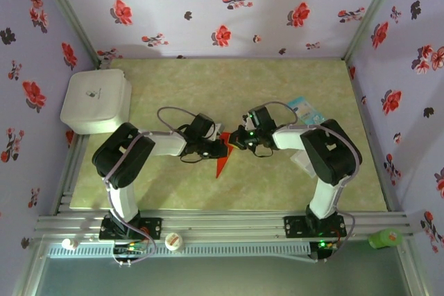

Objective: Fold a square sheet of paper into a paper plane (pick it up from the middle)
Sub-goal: Fold the wing for the fifth time at the center of the table.

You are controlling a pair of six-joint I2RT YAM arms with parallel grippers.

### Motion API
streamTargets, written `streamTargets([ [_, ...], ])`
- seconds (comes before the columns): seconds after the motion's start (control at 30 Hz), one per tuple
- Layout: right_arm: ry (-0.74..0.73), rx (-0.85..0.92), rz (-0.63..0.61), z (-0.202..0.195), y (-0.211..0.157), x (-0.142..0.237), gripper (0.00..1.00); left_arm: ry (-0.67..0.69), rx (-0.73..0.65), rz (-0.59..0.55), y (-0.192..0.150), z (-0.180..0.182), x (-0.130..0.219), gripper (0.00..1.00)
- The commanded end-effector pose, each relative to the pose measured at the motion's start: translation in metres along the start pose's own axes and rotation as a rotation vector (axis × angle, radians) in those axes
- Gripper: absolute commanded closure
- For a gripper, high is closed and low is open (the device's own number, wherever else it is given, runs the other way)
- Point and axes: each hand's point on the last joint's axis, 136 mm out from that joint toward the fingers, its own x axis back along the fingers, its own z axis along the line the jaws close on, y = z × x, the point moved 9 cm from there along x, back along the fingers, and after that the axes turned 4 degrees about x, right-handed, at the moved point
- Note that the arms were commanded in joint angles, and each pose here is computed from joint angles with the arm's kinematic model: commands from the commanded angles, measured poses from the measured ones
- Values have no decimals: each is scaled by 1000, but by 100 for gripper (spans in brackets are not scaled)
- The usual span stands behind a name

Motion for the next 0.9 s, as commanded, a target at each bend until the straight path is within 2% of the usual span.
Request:
streamTargets([
  [0.0, -11, -30, 4, -8, -2, -9, 99, 133, 69, 92, -26, 24, -3, 98],
  [0.2, -194, -44, 20, -35, -8, -12, 100, 69, 66, 71, -22, 8, 10, 94],
  [0.3, -200, -43, 26, -37, -9, -13, 100, -22, 78, 112, -26, -5, 18, 94],
  [0.47, -207, -40, 25, -36, -8, -13, 100, -95, 95, 88, -29, -19, 27, 91],
  [0.63, -208, -40, 21, -35, -8, -11, 100, -133, 103, 55, -24, -24, 23, 87],
  [0.87, -224, -36, 32, -38, -10, -11, 100, -109, 131, 134, -37, -14, 5, 86],
])
